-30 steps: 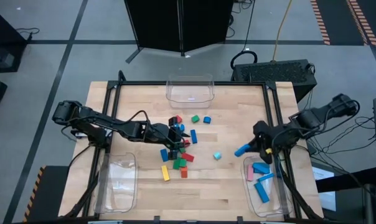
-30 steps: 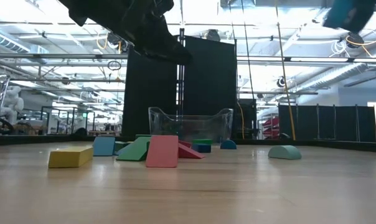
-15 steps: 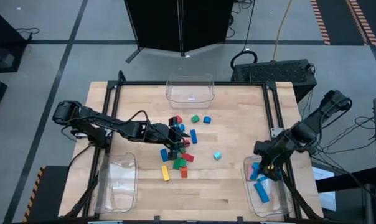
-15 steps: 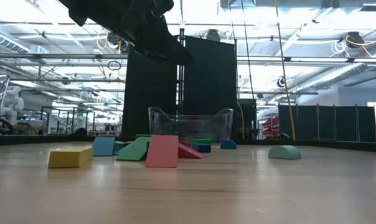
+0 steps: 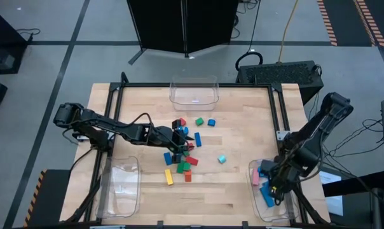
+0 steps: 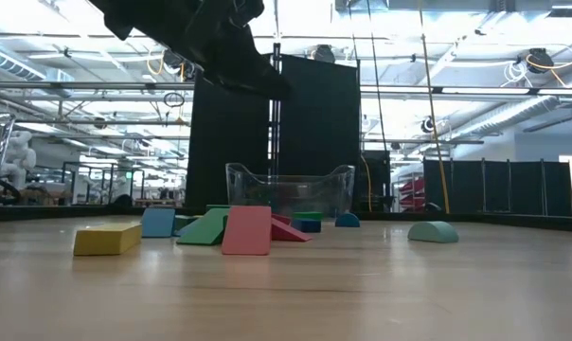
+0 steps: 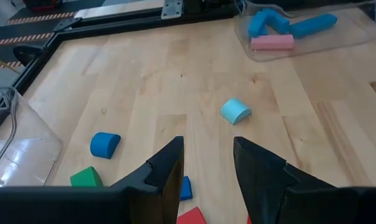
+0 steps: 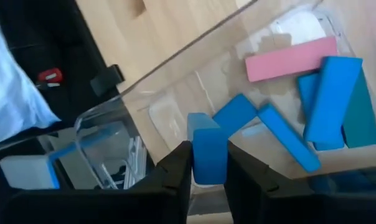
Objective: Sort blocks by size
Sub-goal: Put the light blue rectangle block into the bottom right transparent bin, then put the dark blue rectangle block into the bottom right transparent bin
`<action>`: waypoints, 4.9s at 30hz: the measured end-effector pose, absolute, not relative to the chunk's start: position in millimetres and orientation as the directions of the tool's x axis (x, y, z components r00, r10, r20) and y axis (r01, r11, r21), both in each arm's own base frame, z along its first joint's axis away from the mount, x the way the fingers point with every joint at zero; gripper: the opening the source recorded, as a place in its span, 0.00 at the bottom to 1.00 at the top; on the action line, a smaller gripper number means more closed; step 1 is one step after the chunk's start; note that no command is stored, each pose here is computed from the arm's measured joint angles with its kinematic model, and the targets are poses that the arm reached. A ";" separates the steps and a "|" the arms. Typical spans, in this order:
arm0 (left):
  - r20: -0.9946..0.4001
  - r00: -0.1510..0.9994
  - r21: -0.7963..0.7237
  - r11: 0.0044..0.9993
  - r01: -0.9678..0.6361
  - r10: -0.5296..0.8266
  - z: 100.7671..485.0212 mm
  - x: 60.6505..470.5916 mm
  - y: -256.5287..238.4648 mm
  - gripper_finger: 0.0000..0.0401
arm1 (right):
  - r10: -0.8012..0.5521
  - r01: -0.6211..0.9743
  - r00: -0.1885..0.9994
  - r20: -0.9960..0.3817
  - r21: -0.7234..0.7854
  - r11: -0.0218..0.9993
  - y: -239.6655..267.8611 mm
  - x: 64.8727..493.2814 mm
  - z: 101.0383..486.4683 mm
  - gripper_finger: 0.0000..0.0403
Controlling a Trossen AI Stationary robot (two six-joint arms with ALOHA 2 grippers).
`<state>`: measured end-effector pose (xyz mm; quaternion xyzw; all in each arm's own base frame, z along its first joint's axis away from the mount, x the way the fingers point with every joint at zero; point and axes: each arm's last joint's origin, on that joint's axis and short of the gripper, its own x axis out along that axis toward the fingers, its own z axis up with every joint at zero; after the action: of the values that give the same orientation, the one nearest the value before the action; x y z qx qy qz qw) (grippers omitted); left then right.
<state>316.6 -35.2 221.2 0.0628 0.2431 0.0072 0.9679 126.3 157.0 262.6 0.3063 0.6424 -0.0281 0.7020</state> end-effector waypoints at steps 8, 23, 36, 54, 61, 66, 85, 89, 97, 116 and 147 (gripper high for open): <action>-0.472 0.880 0.129 0.992 0.010 0.053 220.9 316.5 -34.9 0.35 | 0.303 0.443 0.118 -0.946 0.324 0.836 159.9 128.6 253.3 0.33; -0.472 0.880 0.131 0.991 0.007 0.056 221.0 316.5 -34.8 0.35 | 0.238 0.437 0.140 -0.961 0.276 0.856 152.5 132.6 251.5 0.36; -0.456 0.875 0.182 0.979 -0.088 0.163 221.7 316.5 -31.5 0.35 | 0.120 0.324 0.255 -0.959 0.202 0.924 134.1 151.1 251.6 0.36; -0.475 0.862 0.198 0.976 -0.091 0.176 219.8 315.3 -31.2 0.35 | -0.182 0.307 0.663 -0.726 0.042 0.951 118.6 180.4 325.2 0.36; -0.506 0.844 0.206 0.975 -0.083 0.179 216.6 313.5 -31.0 0.35 | -0.278 0.329 0.700 -0.658 -0.049 0.943 110.5 186.4 333.3 0.36; -0.507 0.843 0.208 0.975 -0.082 0.179 216.6 313.5 -30.9 0.35 | -0.381 0.401 0.681 -0.625 -0.117 0.909 100.6 191.7 321.5 0.36; -0.685 0.720 0.344 0.921 0.183 0.113 197.6 306.7 27.0 0.35 | -0.344 0.318 0.714 -0.610 -0.155 0.935 91.9 211.7 293.6 0.36; -0.736 0.670 0.342 0.906 0.248 0.095 183.4 313.4 34.9 0.35 | -0.326 0.294 0.714 -0.619 -0.158 0.943 92.5 212.0 293.2 0.36; -0.823 0.566 0.311 0.865 0.393 0.039 164.2 343.8 39.8 0.35 | -0.285 0.273 0.712 -0.642 -0.121 0.954 93.7 211.8 292.3 0.36; -0.894 0.444 0.369 0.655 0.659 0.057 144.4 405.9 47.4 0.58 | -0.254 0.265 0.672 -0.696 -0.096 0.960 93.0 207.8 288.5 0.36; -0.962 0.275 0.214 0.632 0.745 0.001 146.5 424.2 49.6 0.32 | -0.257 0.263 0.666 -0.700 -0.101 0.959 92.8 207.3 288.0 0.36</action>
<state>424.2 49.6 146.5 0.3428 0.5442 -0.2578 0.7210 207.3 92.8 288.0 0.0043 0.3829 -0.1425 0.9127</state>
